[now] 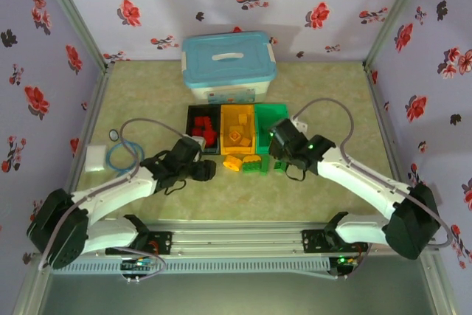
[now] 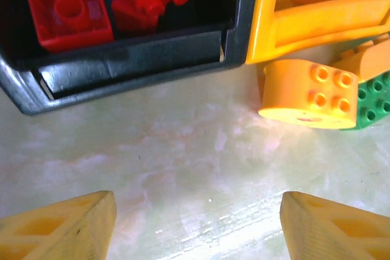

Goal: Sort the legos into containers by color
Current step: Pick up the lego from the bottom-center of the table, then place the lego in the container.

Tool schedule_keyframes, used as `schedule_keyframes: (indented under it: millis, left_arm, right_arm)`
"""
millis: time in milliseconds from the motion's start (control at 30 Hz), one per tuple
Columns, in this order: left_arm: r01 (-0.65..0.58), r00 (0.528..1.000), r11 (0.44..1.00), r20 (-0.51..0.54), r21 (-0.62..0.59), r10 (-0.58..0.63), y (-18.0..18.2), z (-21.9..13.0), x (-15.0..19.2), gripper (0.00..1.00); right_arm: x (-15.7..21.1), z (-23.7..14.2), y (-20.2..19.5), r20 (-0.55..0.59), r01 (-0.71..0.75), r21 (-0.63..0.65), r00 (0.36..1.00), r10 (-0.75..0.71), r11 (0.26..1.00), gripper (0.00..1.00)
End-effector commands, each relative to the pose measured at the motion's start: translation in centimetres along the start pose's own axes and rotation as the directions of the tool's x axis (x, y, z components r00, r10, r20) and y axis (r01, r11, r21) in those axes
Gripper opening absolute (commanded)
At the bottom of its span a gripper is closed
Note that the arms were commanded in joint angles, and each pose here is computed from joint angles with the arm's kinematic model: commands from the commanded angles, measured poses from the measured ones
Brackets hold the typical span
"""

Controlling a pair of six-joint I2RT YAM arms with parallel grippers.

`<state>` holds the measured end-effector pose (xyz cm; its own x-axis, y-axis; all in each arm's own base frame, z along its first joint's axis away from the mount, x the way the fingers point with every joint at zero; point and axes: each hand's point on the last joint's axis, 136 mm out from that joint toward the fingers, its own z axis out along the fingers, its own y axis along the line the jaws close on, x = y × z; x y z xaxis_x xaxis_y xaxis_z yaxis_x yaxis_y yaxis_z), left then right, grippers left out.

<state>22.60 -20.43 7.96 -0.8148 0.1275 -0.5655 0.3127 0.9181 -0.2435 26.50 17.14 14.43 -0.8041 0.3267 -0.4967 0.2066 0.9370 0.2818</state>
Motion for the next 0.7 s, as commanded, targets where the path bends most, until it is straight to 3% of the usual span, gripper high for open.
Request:
schedule_keyframes:
  millis: [0, 233, 267, 300, 333, 400, 667]
  left_arm:
    - [0.051, 0.997, 0.996, 0.051, 0.072, -0.055, -1.1, -0.5, -0.1, 0.72]
    - [0.069, 0.997, 0.993, 0.031, 0.095, -0.073, -1.1, -0.7, 2.5, 0.74]
    - [0.066, 0.997, 0.992, 0.035, 0.105, -0.07, -1.3, -0.8, 2.7, 0.75]
    - [0.063, 0.997, 0.992, 0.041, 0.114, -0.068, -1.5, -0.9, 2.7, 0.76]
    - [0.059, 0.997, 0.99, 0.049, 0.125, -0.065, -1.7, -1.1, 2.7, 0.77]
    - [0.036, 0.997, 0.989, 0.066, 0.146, -0.046, -2.2, -1.4, 2.6, 0.79]
    - [-0.025, 0.994, 0.987, 0.113, 0.159, 0.007, -3.2, -1.4, 1.3, 0.84]
  right_arm:
    - [-2.1, 0.5, -0.4, -0.003, 0.07, 0.069, 0.998, -0.07, 0.995, 0.27]
    - [-5.6, 3.6, 2.1, -0.059, 0.105, 0.074, 0.993, -0.101, 0.992, 0.3]
    - [-6.0, 4.1, 2.2, -0.064, 0.108, 0.085, 0.993, -0.103, 0.991, 0.4]
    - [-6.3, 4.3, 2.4, -0.066, 0.121, 0.09, 0.991, -0.115, 0.989, 0.66]
    - [-6.6, 4.4, 3.1, -0.067, 0.146, 0.082, 0.988, -0.14, 0.986, 0.85]
    - [-7.1, 3.8, 3.4, -0.05, 0.172, 0.127, 0.985, -0.167, 0.977, 0.99]
    - [-5.8, 1.7, 3.2, -0.006, 0.163, 0.094, 0.987, -0.163, 0.982, 0.99]
